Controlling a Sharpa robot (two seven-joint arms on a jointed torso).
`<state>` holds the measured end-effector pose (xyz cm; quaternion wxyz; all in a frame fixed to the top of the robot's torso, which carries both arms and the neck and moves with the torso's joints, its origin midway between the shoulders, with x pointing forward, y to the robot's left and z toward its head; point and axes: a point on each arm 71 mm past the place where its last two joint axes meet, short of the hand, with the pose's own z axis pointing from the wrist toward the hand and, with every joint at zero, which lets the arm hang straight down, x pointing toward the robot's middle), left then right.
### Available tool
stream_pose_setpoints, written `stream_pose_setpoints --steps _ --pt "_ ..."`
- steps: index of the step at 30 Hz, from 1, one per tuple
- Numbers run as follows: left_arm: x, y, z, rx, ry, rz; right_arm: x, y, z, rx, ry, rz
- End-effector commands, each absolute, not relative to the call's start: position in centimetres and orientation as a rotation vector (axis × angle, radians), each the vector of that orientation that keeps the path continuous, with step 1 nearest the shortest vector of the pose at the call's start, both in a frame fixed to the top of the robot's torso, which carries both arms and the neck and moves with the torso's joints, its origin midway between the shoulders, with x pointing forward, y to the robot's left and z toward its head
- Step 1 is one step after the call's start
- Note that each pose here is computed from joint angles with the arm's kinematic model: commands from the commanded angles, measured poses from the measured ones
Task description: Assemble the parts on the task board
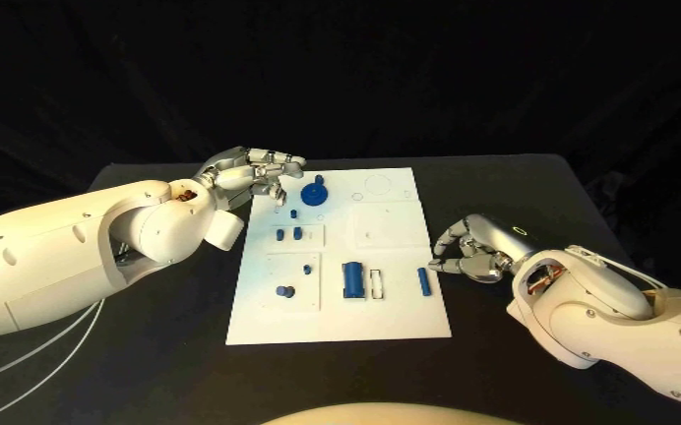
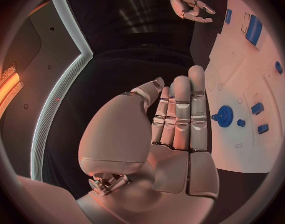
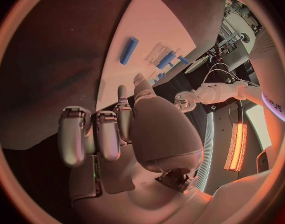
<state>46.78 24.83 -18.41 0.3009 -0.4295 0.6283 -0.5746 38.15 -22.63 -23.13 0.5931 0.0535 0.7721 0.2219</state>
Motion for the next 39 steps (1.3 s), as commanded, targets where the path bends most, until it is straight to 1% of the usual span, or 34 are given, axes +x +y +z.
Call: stream_pose_setpoints --steps 1,7,15,26,39 --pt "46.8 24.5 -18.3 -1.127 1.671 -1.552 37.8 -22.7 -23.7 0.097 1.789 0.486" --pt "46.8 24.5 -18.4 -1.127 1.673 -1.552 37.5 -22.6 -24.8 0.101 1.811 0.456" --pt "46.7 24.5 -18.4 -1.128 1.675 -1.551 37.2 -21.7 -25.8 0.099 1.833 0.452" --pt "46.7 24.6 -18.4 -1.130 1.677 -1.548 37.2 -21.4 -26.4 0.089 1.856 0.432" --pt "46.7 24.7 -18.4 -1.131 1.680 -1.547 37.0 -20.3 -27.4 0.050 1.894 0.423"
